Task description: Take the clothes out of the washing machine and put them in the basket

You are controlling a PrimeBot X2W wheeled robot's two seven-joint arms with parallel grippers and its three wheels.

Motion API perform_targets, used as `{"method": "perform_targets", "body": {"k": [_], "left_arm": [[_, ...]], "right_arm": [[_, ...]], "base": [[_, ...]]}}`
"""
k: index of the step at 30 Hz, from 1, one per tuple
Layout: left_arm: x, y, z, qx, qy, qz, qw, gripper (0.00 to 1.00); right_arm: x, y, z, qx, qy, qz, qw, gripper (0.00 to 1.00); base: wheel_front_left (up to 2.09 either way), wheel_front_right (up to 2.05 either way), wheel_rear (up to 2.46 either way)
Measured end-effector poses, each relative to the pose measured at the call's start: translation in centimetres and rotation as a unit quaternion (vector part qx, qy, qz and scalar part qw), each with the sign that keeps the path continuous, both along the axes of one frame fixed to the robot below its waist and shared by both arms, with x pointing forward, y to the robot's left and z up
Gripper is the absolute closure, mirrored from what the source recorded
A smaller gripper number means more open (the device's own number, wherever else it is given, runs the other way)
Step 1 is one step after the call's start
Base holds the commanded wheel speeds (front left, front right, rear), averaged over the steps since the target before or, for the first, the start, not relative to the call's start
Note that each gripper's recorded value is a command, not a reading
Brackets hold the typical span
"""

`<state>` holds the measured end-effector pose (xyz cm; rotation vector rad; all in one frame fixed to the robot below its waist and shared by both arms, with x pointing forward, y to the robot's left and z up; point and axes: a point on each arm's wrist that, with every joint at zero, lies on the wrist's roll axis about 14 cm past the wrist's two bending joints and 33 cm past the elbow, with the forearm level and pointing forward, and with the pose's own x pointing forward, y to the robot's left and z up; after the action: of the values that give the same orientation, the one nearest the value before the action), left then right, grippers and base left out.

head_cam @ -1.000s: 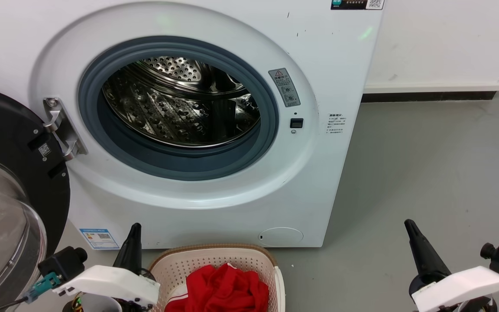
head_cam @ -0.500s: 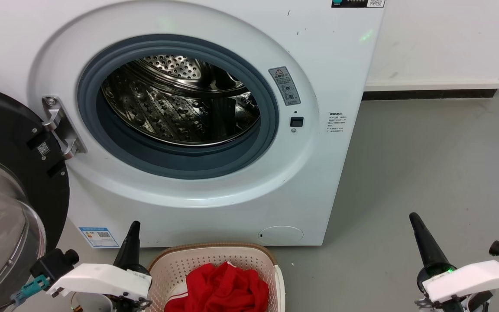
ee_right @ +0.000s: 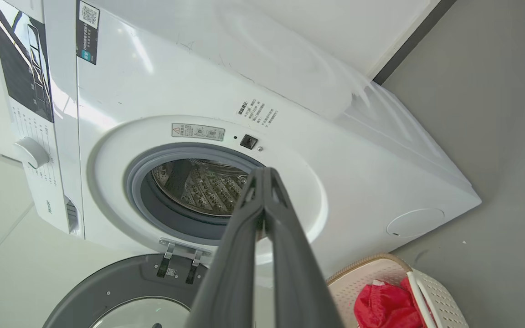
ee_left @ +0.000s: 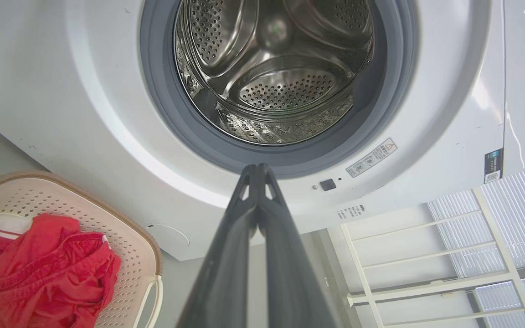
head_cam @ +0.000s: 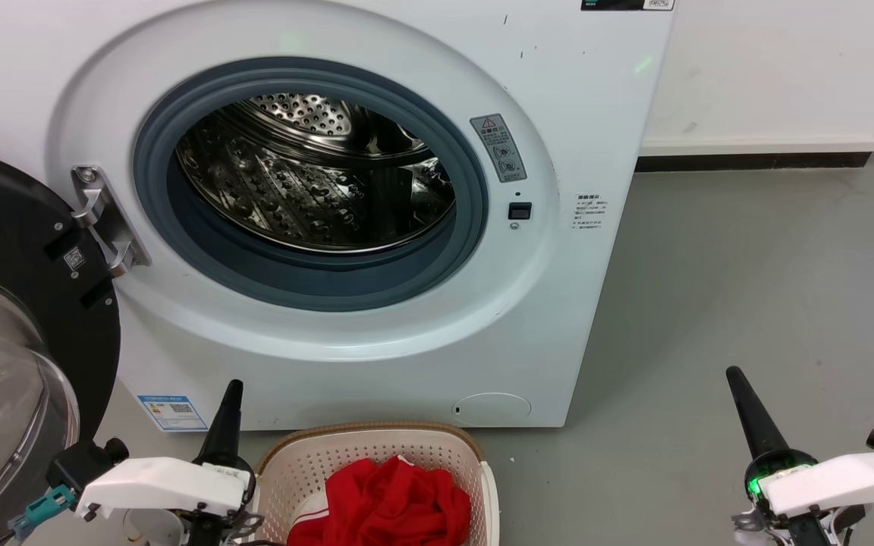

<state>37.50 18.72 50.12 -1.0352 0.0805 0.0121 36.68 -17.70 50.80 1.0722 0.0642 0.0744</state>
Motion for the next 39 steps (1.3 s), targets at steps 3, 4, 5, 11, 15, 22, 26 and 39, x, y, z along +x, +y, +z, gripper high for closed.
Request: {"method": "perform_targets", "body": {"k": [3, 4, 5, 11, 15, 22, 26, 39], "left_arm": [[0.0, 0.1, -0.2, -0.017, 0.002, 0.001, 1.000, 1.00], [0.0, 0.1, -0.2, -0.023, 0.002, 0.001, 1.000, 1.00], [0.0, 0.2, -0.2, -0.028, 0.003, 0.002, 1.000, 1.00], [0.1, 0.3, -0.3, -0.060, 0.002, 0.005, 0.998, 1.00], [0.3, 0.4, -0.1, -0.080, -0.003, 0.007, 0.997, 1.00], [0.5, 0.5, 0.0, -0.114, -0.005, 0.009, 0.993, 1.00], [0.5, 0.6, -0.1, -0.132, -0.005, 0.011, 0.991, 1.00], [0.9, 0.8, 0.2, -0.197, -0.016, 0.016, 0.980, 1.00]], "right_arm": [[0.3, -0.1, 0.2, 0.016, -0.002, -0.003, 1.000, 1.00], [0.4, -0.2, 0.3, 0.021, -0.004, -0.003, 1.000, 1.00], [0.4, -0.2, 0.3, 0.026, -0.004, -0.004, 1.000, 1.00], [0.5, -0.5, 0.0, 0.055, 0.002, -0.010, 0.998, 1.00], [0.7, -0.6, 0.0, 0.074, 0.003, -0.013, 0.997, 1.00], [0.9, -1.0, -0.1, 0.105, 0.005, -0.020, 0.994, 1.00], [1.1, -1.1, -0.1, 0.122, 0.005, -0.023, 0.992, 1.00], [1.6, -1.7, -0.2, 0.182, 0.006, -0.036, 0.983, 1.00]], "base": [[0.00, 0.00, 0.00], [0.00, 0.00, 0.00], [0.00, 0.00, 0.00], [0.00, 0.00, 0.00], [0.00, 0.00, 0.00], [0.00, 0.00, 0.00], [0.00, 0.00, 0.00], [0.00, 0.00, 0.00]]}}
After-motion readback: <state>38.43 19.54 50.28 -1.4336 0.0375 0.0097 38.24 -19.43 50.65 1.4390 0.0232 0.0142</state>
